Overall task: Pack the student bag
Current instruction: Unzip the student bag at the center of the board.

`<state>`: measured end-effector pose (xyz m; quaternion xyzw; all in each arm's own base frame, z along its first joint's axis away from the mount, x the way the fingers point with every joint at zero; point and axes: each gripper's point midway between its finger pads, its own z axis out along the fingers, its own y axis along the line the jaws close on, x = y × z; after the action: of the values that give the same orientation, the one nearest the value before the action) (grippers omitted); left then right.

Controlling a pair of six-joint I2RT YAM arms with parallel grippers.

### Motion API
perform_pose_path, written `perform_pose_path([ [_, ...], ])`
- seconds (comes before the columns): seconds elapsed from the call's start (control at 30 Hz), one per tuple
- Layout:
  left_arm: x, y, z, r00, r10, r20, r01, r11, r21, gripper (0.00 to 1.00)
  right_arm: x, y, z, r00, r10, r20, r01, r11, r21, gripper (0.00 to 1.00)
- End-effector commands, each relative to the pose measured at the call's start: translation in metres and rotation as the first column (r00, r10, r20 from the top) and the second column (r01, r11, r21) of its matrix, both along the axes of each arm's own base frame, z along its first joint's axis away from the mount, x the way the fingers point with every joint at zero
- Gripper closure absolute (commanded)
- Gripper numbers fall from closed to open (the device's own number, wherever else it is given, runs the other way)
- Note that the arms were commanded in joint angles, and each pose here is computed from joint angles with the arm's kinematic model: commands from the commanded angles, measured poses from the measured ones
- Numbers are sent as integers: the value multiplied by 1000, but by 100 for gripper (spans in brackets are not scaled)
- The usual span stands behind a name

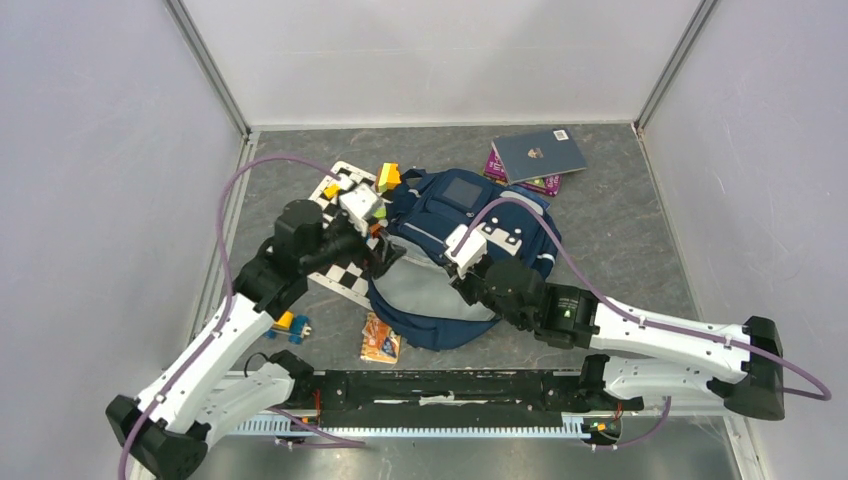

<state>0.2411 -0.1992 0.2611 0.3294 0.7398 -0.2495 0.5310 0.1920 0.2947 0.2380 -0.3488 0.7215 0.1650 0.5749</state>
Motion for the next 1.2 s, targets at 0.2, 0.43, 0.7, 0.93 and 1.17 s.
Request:
perform_pose_path([
  [0.2, -15, -58, -1, 961, -248, 125, 213, 946, 243, 1, 3, 1, 18, 988, 150, 24, -151, 988, 28, 100],
  [0.43, -8, -65, -26, 958, -261, 116, 203, 909, 363, 0, 0, -1, 22, 986, 166, 21, -166, 986, 32, 100],
  [0.7, 7, -62, -33, 978, -163, 129, 101, 916, 389, 50, 4, -3, 27, 991, 133, 12, -134, 991, 31, 100],
  [0.93, 16, -54, -26, 975, -77, 210, 4, 945, 326, 98, 36, -50, 27, 988, -154, -23, 154, 988, -6, 10],
  [1.17, 31, -45, -22, 980, 46, 194, -110, 936, 333, 98, 85, -121, 24, 916, -391, -88, 393, 920, 7, 2],
])
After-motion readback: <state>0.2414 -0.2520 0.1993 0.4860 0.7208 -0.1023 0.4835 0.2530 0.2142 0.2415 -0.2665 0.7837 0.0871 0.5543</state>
